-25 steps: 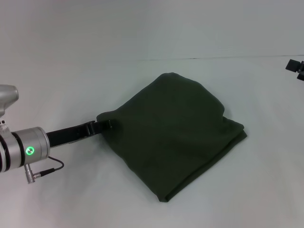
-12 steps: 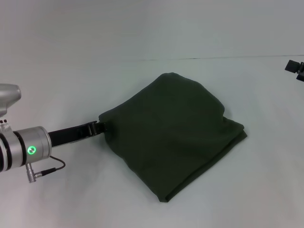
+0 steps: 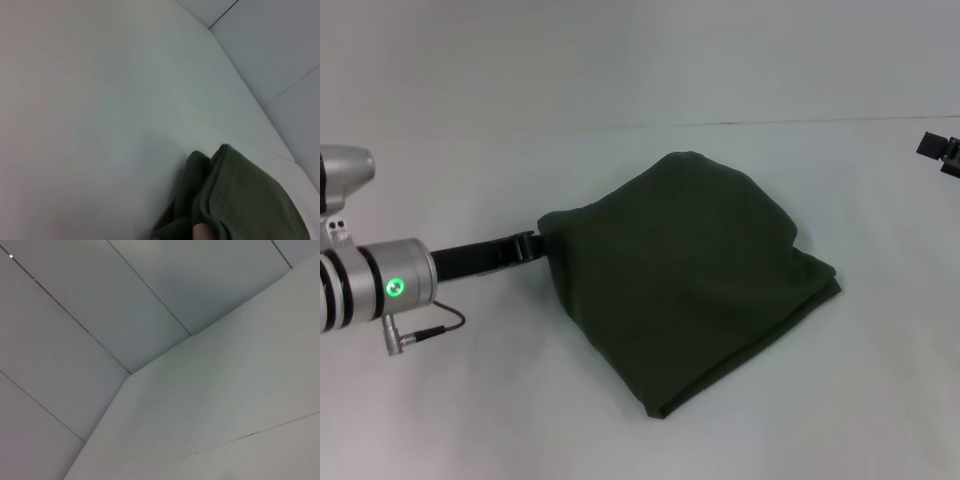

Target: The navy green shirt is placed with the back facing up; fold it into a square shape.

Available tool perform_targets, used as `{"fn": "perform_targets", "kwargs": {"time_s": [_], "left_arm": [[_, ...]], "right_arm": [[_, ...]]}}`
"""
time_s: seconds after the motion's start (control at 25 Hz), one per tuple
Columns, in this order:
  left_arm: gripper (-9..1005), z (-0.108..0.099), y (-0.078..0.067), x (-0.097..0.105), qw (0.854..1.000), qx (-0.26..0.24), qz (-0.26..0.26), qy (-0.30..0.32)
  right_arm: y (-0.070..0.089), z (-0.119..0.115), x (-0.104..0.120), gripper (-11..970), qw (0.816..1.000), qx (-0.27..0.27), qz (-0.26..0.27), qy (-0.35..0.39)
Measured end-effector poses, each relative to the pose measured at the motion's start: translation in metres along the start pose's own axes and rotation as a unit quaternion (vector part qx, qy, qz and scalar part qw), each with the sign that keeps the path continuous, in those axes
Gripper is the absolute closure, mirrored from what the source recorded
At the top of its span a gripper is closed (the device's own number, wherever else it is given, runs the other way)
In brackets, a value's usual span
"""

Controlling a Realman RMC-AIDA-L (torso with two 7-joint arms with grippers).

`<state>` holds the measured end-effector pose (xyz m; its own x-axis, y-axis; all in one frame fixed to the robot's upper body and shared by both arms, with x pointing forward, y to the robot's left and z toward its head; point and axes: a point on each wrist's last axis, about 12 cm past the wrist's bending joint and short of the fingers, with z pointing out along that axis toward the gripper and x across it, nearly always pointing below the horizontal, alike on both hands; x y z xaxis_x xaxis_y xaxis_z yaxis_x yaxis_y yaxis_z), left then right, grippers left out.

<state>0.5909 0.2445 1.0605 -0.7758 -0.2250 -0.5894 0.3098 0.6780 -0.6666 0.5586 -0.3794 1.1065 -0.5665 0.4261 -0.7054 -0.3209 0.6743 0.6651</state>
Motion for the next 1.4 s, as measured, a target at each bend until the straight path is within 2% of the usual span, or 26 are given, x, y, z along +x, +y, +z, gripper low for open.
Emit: {"fn": "perform_targets", "kwargs": {"time_s": [0.48,0.76,1.08,1.4], "left_arm": [[982,0.009,-0.011,-0.052,0.998,-0.029,0.045,-0.012],[981,0.018,-0.021,-0.074,0.996,-0.046,0.075,-0.024],[969,0.027,-0.027,-0.077,0.994,-0.056,0.09,-0.022],[920,0.022,-0.02,-0.078,0.991,-0.078,0.098,-0.037]], "right_arm": [[0.003,0.002,0.016,54,1.0,-0.013,-0.001,-0.022],[0.006,0.007,0.025,53,1.0,-0.015,0.001,-0.024],[0.009,0.013,0.024,54,1.0,-0.022,-0.004,-0.022],[0.009,0.015,0.023,53,0.999,-0.023,-0.009,-0.021]]}}
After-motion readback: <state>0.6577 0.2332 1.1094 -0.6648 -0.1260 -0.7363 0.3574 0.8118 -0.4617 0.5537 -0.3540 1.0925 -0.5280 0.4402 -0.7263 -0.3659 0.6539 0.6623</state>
